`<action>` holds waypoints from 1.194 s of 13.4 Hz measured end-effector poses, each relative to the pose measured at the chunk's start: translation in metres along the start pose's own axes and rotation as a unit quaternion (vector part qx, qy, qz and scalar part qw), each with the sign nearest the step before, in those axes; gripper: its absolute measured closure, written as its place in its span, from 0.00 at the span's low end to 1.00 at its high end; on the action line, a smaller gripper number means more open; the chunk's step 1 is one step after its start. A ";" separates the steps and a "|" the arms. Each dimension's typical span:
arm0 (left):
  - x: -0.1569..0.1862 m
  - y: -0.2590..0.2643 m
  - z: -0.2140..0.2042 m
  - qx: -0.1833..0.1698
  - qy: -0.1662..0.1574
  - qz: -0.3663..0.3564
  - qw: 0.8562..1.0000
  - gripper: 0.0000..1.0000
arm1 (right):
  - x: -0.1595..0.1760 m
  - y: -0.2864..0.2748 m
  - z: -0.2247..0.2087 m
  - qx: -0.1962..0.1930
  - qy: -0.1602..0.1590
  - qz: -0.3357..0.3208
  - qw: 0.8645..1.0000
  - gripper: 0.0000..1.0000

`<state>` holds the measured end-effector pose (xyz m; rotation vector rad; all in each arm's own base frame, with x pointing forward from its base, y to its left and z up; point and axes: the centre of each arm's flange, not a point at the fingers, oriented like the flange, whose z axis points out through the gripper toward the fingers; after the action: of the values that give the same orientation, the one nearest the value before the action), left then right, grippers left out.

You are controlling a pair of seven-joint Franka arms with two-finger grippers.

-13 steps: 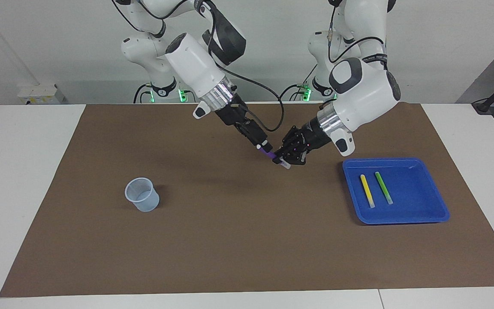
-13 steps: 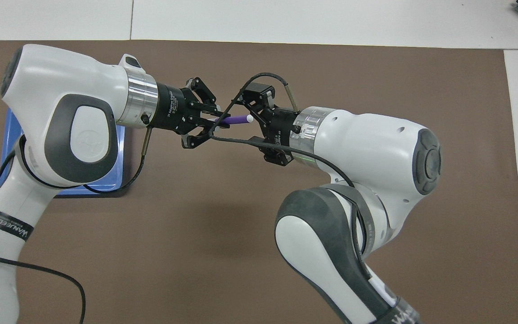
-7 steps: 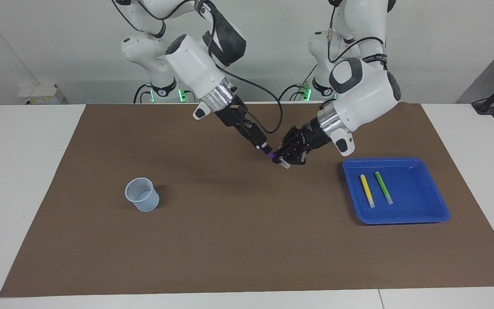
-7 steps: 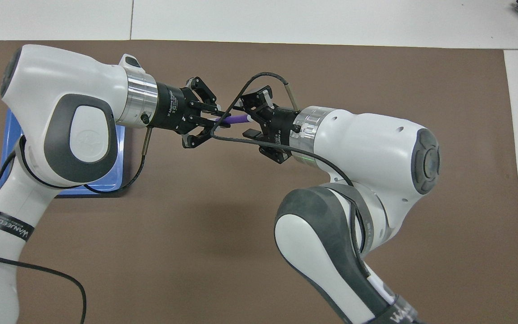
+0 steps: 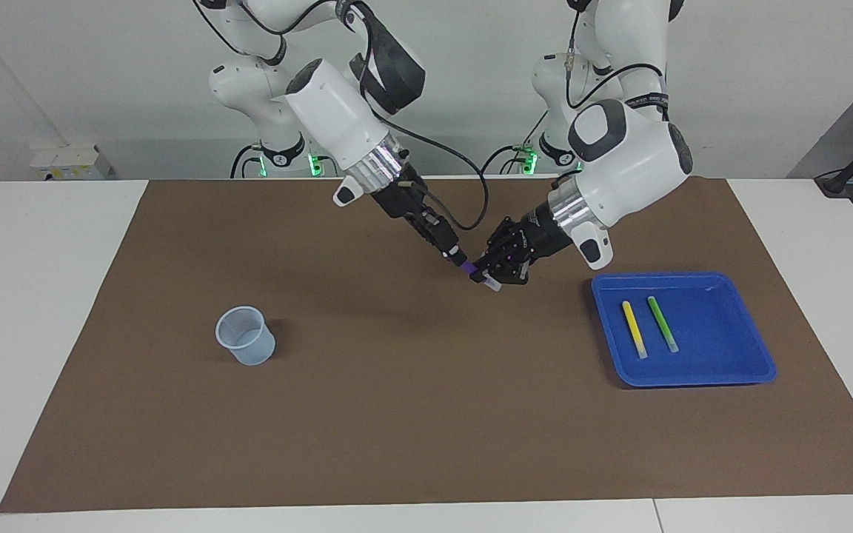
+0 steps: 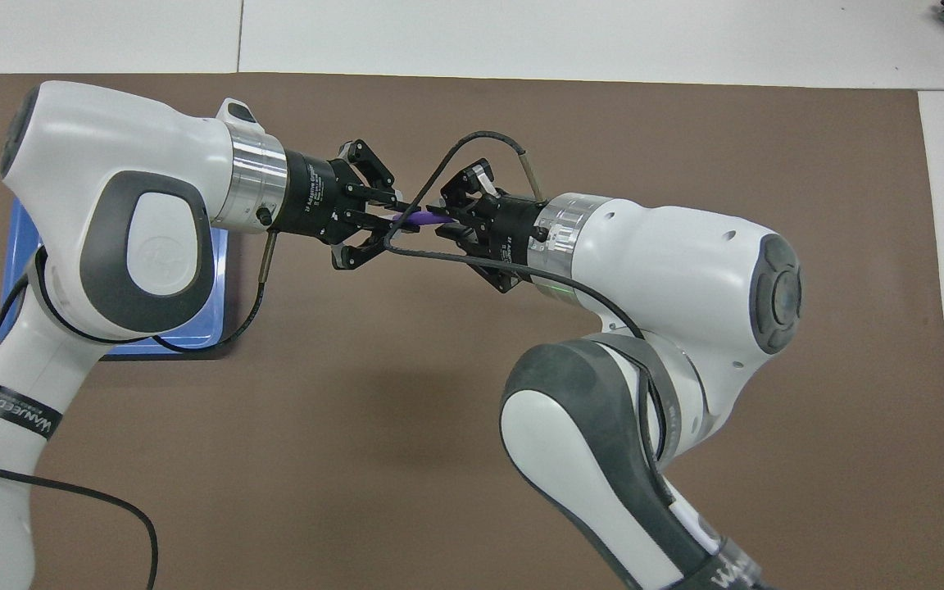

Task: Transfer and insert pens with both arms
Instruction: 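Close the right gripper on the purple pen and open the left gripper, then pull the right gripper back with the pen while the left gripper withdraws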

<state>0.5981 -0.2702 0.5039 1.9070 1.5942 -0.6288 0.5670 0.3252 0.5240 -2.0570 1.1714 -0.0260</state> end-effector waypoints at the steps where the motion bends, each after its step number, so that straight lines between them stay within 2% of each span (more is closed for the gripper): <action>1: 0.000 0.000 -0.001 -0.001 0.000 0.002 1.000 0.83 | 0.001 0.000 0.000 -0.001 0.000 0.000 1.000 0.81; 6: 0.000 0.000 -0.001 -0.002 0.000 0.003 1.000 0.83 | 0.001 0.000 0.001 -0.001 0.000 0.001 1.000 0.81; 8: 0.001 0.002 -0.003 -0.006 0.001 0.002 1.000 0.79 | 0.001 0.000 0.001 0.000 0.001 0.000 1.000 0.81; 9: 0.001 0.003 -0.004 -0.009 0.001 0.001 1.000 0.71 | 0.001 0.000 0.000 0.001 0.001 0.000 1.000 0.81; 12: 0.002 0.004 -0.008 -0.012 0.002 0.001 1.000 0.36 | 0.001 -0.001 0.000 0.002 0.001 -0.012 1.000 0.81; 15: -0.001 0.001 -0.007 -0.006 0.003 0.005 1.000 0.02 | 0.004 -0.001 -0.001 -0.002 0.004 -0.100 0.995 0.81; 16: 0.000 0.000 -0.008 0.002 0.015 0.013 1.000 0.00 | 0.009 0.001 0.000 -0.012 0.004 -0.141 0.990 0.81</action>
<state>0.5977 -0.2648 0.5096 1.9450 1.5850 -0.5948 0.5711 0.3184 0.5208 -2.2302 0.8800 -0.1576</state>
